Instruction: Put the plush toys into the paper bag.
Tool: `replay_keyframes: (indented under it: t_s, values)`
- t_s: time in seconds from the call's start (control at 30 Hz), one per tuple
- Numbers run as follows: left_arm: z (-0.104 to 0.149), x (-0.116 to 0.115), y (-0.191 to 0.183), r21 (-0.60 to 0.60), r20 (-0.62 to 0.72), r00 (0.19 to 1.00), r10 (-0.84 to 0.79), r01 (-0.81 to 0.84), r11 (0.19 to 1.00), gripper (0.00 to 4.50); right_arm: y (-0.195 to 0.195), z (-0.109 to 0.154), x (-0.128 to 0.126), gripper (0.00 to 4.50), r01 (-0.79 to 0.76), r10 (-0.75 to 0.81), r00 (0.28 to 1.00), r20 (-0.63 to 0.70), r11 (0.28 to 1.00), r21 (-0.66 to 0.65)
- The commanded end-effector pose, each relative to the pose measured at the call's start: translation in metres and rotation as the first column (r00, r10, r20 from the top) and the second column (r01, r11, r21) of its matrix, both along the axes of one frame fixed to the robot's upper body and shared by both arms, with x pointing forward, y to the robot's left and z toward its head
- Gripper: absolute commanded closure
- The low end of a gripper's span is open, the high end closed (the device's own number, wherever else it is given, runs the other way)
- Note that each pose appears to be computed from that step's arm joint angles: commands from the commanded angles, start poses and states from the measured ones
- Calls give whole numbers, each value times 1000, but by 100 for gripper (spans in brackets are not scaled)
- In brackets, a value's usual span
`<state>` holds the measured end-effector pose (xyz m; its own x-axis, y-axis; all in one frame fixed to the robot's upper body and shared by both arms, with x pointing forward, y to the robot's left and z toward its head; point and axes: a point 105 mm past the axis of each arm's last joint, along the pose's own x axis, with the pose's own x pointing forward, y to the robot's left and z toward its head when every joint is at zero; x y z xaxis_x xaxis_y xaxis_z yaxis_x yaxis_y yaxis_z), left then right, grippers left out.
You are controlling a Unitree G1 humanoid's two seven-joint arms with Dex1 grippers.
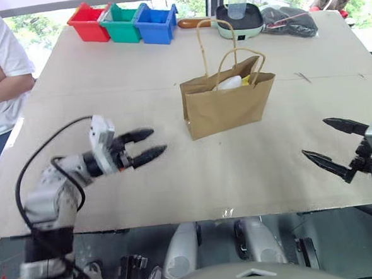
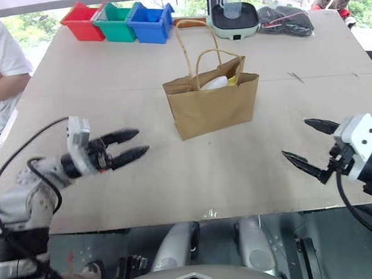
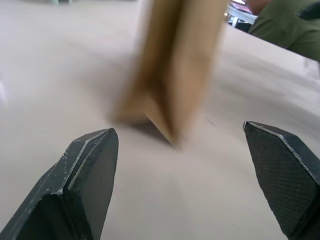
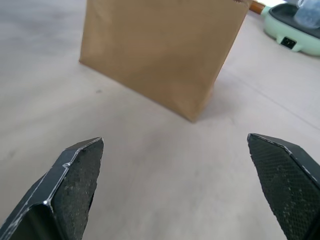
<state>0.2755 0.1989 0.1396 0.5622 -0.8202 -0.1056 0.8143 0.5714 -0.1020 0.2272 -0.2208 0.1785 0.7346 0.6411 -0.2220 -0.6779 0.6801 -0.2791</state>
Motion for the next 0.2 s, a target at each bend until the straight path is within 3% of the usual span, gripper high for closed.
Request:
replay_keyframes:
  t_s: [0.03, 0.2]
  values:
    - [21, -11, -11, -39, 65, 997, 48, -45, 998, 18, -4, 6, -3, 0, -23, 23, 1000, -2, 1000, -3]
    - [19, -18, -15, -53, 50, 996, 79, -76, 996, 18, 1, 3, -3, 0, -46, 46, 999, -23, 999, 5]
